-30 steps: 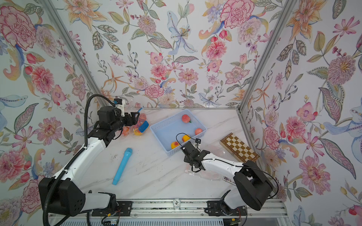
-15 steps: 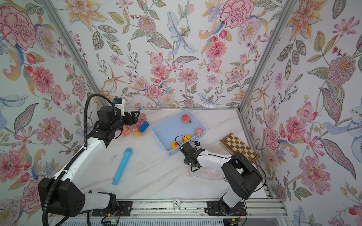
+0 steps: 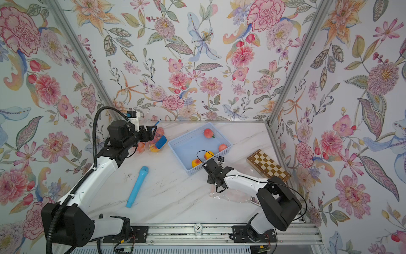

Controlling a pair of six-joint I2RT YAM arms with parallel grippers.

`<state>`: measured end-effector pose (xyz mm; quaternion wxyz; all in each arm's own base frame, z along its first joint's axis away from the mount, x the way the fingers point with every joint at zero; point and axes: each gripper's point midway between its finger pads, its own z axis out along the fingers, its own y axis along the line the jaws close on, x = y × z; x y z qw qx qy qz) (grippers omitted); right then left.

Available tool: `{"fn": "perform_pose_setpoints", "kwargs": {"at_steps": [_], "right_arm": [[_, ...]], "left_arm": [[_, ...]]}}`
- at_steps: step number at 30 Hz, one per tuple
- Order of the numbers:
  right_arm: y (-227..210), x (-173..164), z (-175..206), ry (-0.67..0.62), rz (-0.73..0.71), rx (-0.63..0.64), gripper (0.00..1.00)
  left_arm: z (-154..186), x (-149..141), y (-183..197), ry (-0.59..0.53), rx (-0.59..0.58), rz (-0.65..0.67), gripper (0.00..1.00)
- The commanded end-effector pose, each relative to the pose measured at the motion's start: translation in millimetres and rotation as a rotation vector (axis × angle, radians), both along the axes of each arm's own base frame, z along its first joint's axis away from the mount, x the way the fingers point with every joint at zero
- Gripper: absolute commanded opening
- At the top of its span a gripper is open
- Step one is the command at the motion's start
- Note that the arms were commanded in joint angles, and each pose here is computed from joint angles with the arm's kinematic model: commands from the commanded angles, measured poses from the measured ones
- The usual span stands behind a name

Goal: Place the peach in a zip-top bag and seal the zipper
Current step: Pick up the zipper food storage bag at the center of the board.

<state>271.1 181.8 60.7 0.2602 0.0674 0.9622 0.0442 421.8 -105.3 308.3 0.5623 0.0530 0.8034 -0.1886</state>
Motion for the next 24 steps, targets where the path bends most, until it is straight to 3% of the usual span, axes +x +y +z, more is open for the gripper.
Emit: {"fn": "perform_pose_setpoints", "kwargs": {"at_steps": [1,13,24], "right_arm": [[-2,5,50,-0.115,0.115,-0.043,0.0],[-6,-23,171,-0.27,0.363,-0.009,0.0],[17,-33,216,-0.359,0.544,0.016,0.0]], "left_arm": [[27,-12,-17,-0.134,-0.001,-0.108,0.82],[58,-40,-56,-0.317,-0.067,-0.338,0.82],[62,-64,-67,-0.313,-0.097,-0.402,0.82]]}}
